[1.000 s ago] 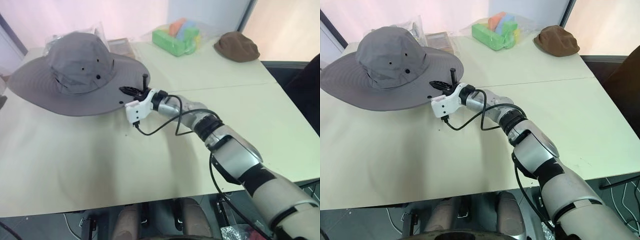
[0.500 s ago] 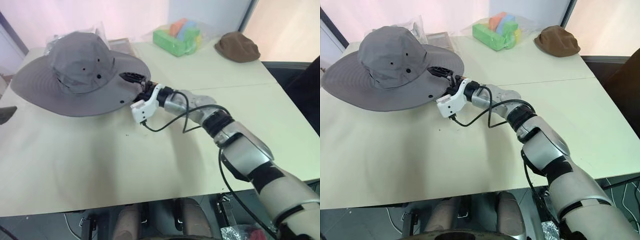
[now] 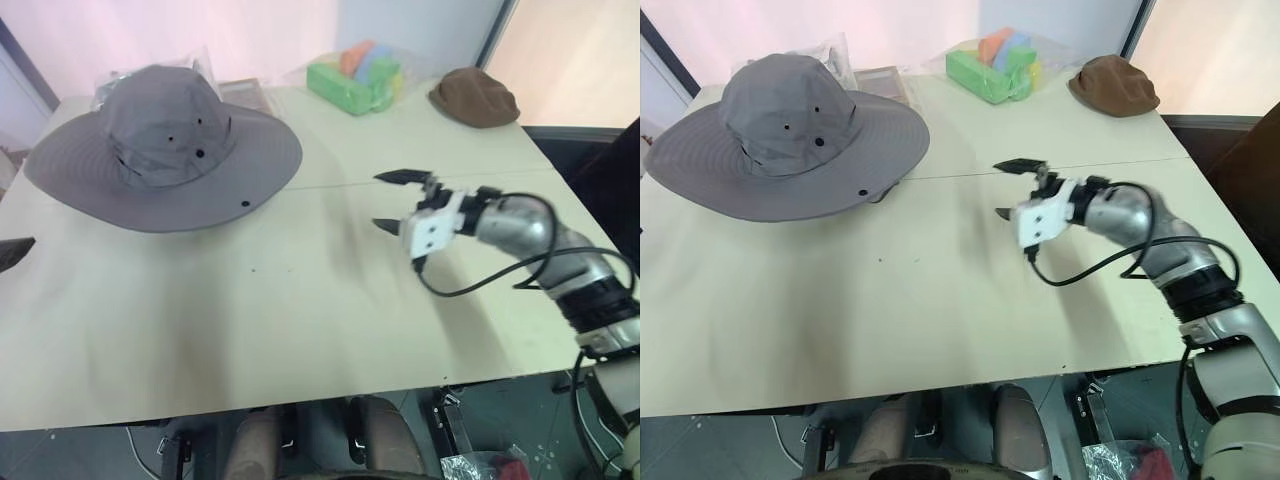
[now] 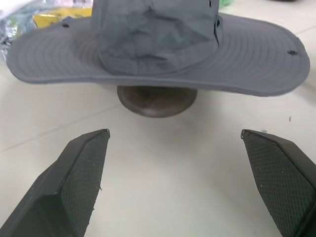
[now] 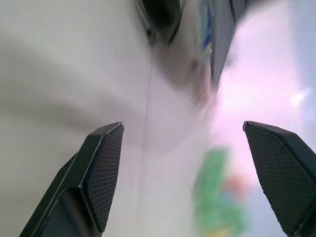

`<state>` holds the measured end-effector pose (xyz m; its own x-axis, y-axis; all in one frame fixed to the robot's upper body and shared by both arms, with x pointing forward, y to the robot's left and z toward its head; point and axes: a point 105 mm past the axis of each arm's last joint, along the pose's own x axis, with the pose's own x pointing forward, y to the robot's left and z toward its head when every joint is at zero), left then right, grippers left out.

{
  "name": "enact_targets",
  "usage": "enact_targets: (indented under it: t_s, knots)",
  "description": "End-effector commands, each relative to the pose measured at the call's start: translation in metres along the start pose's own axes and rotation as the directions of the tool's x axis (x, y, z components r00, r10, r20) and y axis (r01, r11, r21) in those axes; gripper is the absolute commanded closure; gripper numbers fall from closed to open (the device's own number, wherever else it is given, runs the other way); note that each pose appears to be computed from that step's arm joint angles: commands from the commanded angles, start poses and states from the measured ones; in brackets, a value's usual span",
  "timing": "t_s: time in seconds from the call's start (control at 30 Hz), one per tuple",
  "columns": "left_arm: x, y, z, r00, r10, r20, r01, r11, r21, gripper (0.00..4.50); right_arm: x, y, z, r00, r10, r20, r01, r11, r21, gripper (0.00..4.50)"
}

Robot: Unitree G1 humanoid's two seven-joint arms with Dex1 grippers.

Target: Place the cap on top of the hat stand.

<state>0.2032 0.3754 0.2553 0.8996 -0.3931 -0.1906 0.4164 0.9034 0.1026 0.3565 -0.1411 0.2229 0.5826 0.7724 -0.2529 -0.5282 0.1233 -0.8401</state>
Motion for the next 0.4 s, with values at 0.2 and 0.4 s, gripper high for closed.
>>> enact_targets:
  t_s: [0.2,0.4]
  knots:
    - [-0.023,-0.006,0.008,1.000,-0.005,0.028,0.004,0.999,0.054,0.00,-0.066,-0.074,0.055,0.952,0.134,0.276,-0.261,0.826,0.500,0.55]
    - [-0.029,-0.001,0.010,0.999,0.036,0.029,-0.037,0.997,0.060,0.00,-0.061,-0.081,0.060,0.944,0.129,0.304,-0.278,0.807,0.521,0.55]
